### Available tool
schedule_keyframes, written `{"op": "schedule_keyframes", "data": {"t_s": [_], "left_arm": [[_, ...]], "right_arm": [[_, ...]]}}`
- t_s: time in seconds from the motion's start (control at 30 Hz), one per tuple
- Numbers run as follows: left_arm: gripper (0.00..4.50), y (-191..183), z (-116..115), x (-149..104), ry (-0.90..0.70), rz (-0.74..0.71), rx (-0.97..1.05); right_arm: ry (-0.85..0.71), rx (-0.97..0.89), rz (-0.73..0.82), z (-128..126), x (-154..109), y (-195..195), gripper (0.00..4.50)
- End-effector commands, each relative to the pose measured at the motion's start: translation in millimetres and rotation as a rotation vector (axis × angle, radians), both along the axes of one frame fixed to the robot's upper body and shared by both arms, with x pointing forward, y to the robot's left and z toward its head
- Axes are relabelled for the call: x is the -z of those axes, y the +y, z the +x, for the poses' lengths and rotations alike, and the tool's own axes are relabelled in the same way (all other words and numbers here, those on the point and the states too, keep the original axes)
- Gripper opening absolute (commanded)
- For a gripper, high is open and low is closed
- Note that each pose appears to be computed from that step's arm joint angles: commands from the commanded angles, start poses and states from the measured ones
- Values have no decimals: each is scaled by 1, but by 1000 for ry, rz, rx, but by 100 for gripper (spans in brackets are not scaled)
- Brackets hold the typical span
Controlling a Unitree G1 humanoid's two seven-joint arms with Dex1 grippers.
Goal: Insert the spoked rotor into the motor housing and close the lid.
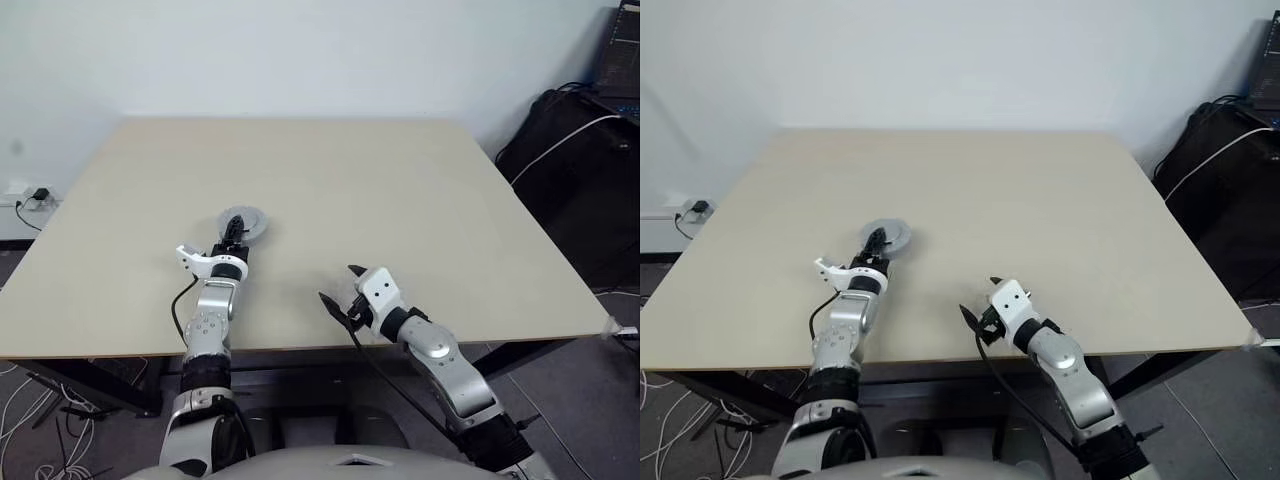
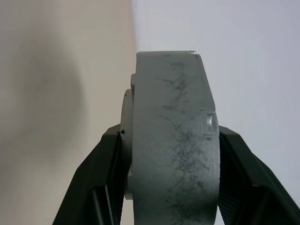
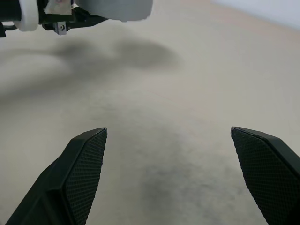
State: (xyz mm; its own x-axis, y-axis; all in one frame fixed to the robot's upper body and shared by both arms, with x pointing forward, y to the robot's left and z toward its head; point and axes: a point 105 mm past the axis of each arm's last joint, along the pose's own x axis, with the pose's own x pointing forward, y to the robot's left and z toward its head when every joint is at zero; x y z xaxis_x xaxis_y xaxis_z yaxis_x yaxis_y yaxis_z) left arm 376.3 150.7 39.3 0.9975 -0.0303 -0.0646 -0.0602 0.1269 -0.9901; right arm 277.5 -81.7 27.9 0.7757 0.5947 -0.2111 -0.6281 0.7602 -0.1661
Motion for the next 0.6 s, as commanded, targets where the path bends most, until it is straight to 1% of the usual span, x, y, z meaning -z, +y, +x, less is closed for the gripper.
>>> {"op": "schedule_keyframes", "data": {"t_s": [0.03,0.23,0.43,0.5,0.6], "left_arm": [[209,0,22,-18,-27,56,-7],[209,1,42,-7,86,105,-11],[209,2,47,8,186,121,-2],[283,2,46,13,209,137,4],[378,3,42,21,239,165,15]], "right_arm": [[-64,32,0,4,-9,-5,450],[-53,44,4,4,-7,-5,450],[-40,47,3,4,-4,-5,450],[-32,51,5,3,-4,-5,450],[-19,55,2,3,-2,-5,450]]}}
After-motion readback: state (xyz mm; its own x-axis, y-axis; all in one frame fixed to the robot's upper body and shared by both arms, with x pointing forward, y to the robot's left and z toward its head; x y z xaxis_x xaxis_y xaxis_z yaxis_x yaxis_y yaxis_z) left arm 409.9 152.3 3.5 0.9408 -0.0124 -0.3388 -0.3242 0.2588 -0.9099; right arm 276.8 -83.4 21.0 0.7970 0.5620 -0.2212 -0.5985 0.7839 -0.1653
